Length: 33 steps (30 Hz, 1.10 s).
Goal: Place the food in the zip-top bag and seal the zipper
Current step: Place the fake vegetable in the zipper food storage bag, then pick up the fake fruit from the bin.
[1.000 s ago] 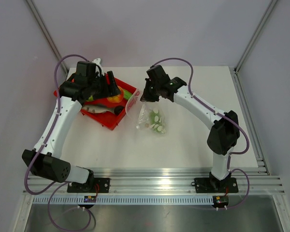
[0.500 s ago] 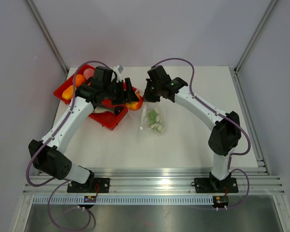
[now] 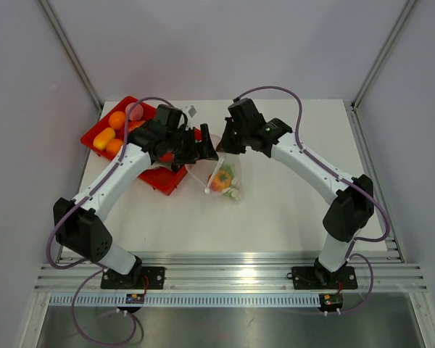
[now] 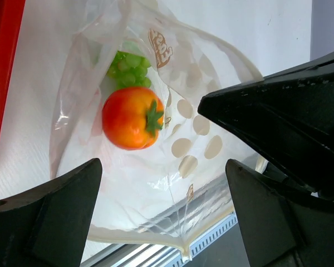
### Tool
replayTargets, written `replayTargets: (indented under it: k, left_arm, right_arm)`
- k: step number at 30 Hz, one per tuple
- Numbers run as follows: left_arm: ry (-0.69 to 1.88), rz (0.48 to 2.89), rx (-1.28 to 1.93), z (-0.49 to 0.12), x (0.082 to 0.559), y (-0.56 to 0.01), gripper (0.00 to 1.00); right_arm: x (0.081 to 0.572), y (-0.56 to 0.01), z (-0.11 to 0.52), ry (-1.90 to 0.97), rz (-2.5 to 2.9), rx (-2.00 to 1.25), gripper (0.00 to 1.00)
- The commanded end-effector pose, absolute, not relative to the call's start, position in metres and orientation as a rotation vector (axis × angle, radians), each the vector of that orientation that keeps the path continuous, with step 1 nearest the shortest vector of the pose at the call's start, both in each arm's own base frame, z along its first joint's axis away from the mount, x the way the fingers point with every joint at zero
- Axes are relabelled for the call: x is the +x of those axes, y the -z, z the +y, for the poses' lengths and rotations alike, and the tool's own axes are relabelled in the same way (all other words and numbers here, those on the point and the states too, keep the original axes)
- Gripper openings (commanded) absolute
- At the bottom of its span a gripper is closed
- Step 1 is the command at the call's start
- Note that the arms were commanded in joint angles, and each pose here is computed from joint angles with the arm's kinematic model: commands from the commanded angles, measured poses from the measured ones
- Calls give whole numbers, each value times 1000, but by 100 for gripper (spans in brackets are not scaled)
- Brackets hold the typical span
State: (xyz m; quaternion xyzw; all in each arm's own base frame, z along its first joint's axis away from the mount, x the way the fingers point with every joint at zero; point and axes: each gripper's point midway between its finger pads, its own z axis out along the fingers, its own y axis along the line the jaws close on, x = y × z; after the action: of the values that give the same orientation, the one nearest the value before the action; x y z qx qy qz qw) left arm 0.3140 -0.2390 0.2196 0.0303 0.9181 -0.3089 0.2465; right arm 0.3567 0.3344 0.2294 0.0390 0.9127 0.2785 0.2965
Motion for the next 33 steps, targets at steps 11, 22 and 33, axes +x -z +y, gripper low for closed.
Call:
replayTargets:
  k: [11, 22, 33]
  left_arm:
    - [898, 2226, 193, -212, 307, -318, 70]
    - [464, 2435, -303, -116, 379, -213, 81]
    - [246, 2549, -675, -96, 417, -136, 89]
  right_arm:
    - [352, -253, 320, -716, 2346, 123, 0]
    - [347, -252, 314, -706, 2345, 128, 0]
    - [344, -251, 316, -726, 2353, 126, 0]
